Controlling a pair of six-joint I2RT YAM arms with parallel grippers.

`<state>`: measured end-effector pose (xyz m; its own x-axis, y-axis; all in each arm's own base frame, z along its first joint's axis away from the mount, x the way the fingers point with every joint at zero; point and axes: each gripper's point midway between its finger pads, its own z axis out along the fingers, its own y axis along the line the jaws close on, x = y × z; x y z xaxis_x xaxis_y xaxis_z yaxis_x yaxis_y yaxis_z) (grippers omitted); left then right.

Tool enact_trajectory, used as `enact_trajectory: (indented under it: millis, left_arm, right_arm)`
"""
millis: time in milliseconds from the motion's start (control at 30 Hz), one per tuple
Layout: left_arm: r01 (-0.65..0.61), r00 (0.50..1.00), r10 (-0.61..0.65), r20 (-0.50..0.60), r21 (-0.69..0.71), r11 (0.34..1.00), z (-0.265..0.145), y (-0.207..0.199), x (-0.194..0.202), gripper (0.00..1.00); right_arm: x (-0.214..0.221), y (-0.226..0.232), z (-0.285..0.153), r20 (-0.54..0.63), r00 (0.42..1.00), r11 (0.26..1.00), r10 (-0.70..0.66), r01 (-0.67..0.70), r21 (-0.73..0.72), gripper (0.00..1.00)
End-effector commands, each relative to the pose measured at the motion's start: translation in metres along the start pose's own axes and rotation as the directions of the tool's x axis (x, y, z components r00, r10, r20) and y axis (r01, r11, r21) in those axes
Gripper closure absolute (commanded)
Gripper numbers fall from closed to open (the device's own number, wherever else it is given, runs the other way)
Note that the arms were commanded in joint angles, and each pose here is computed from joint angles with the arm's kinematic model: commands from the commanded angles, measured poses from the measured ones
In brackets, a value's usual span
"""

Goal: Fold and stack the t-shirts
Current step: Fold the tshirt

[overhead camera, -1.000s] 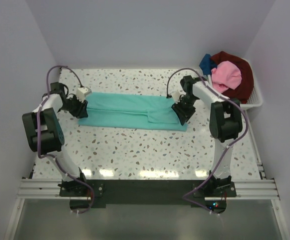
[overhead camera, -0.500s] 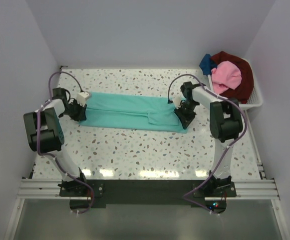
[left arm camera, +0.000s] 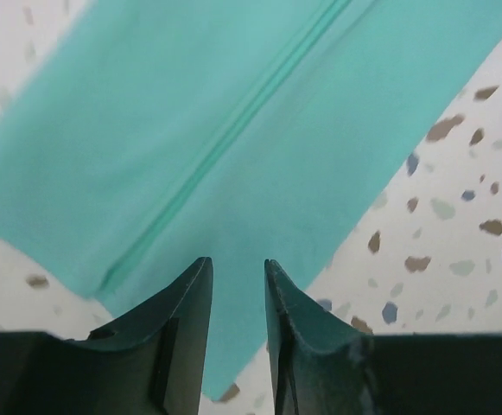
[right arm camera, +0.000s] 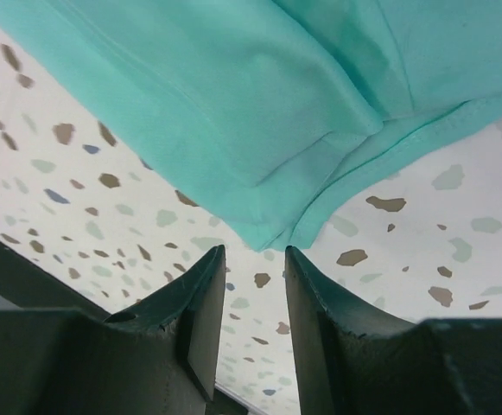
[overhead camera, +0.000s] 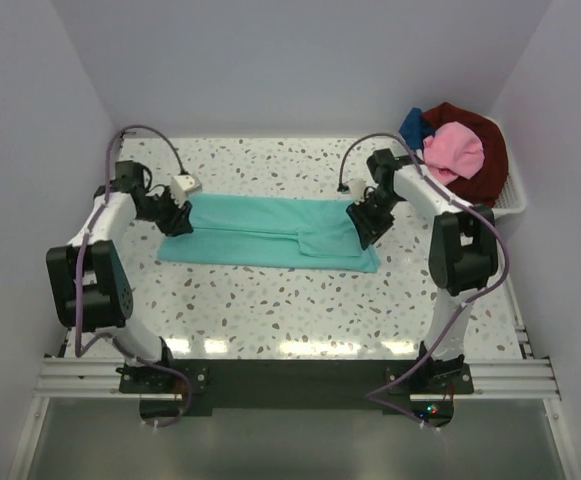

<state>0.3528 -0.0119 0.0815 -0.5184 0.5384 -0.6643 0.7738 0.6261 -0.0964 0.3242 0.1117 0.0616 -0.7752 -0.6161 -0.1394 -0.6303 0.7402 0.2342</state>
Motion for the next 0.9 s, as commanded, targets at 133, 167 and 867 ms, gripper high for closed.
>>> enact_trajectory:
  millis: [133,167,867]
  left_arm:
    - [-0.622,0.721,0.612,0.324,-0.086,0.778,0.036,-0.100,-0.152,0.55]
    - [-0.671,0.675,0.660,0.330,-0.099,0.735,0.043,-0.111,-0.159,0.53]
    - [-0.974,0.205,0.931,0.301,-0.031,0.224,0.181,-0.215,-0.160,0.52]
  right_arm:
    - [-0.029,0.036,-0.026,0.139,0.976,0.979,0.166,-0.146,-0.143,0.64]
    - [-0.026,0.036,-0.020,0.123,0.975,0.974,0.184,-0.164,-0.153,0.64]
    - [-0.017,0.003,0.042,0.004,0.940,0.925,0.340,-0.334,-0.182,0.65]
